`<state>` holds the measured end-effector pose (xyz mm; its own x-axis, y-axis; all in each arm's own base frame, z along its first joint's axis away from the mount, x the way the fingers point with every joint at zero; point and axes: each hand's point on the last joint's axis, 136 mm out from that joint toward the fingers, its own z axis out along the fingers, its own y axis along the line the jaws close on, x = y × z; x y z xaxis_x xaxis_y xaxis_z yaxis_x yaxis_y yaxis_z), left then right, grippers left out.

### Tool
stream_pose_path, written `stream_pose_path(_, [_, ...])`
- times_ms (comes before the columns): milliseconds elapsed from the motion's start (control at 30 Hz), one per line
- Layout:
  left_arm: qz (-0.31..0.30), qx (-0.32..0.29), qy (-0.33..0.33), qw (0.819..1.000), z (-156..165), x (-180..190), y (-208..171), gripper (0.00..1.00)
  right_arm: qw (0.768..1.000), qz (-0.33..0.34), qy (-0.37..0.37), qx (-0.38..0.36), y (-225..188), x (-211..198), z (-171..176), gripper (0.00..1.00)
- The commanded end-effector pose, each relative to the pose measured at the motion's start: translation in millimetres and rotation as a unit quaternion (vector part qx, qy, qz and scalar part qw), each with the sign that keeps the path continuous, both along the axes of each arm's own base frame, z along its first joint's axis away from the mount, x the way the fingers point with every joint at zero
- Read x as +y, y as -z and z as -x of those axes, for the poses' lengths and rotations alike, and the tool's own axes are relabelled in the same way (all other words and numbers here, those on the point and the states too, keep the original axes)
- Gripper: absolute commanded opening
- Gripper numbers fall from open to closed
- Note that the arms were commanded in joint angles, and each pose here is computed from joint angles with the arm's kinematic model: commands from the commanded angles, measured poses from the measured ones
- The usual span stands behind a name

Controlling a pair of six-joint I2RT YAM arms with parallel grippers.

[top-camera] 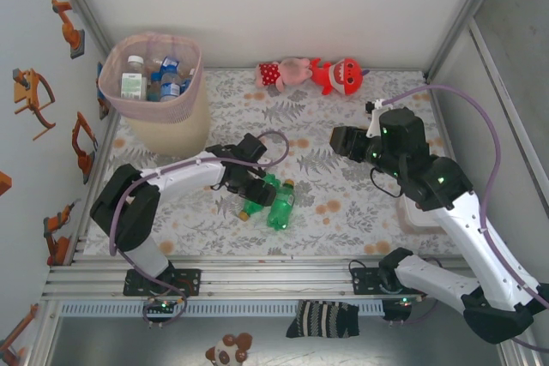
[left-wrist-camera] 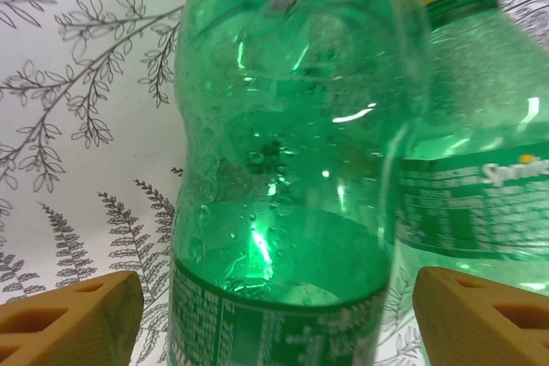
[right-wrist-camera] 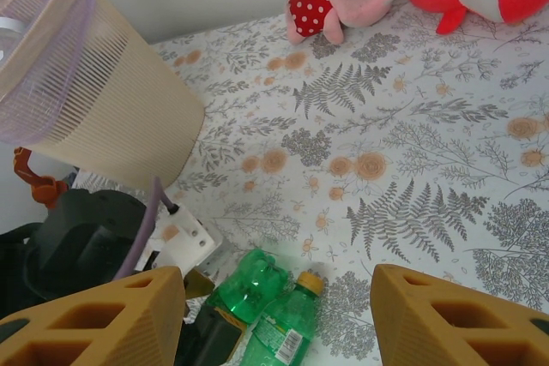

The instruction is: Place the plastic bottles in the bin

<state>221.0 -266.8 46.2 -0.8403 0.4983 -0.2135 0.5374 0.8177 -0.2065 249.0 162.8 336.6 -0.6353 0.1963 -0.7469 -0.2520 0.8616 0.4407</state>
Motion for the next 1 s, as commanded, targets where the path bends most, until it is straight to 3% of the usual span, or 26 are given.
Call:
stream_pose_path(0, [-0.008,0.0,-0.009,1.0,0,0,10,0.82,1.0,-0.005,0.005,-0.003,0,-3,3,0.59])
stream_pose_path(567, [-0.01,-0.001,-0.02,1.0,-1,2,18,0.64,1.0,-0.007,-0.001,-0.014,-7,-2,3,0.59])
stream_pose_path(967, [0.032,-0.067,-0.038,0.997,-17,9,-46,0.59,1.0,-0.007,0.0,-0.014,-7,-4,6,0.58])
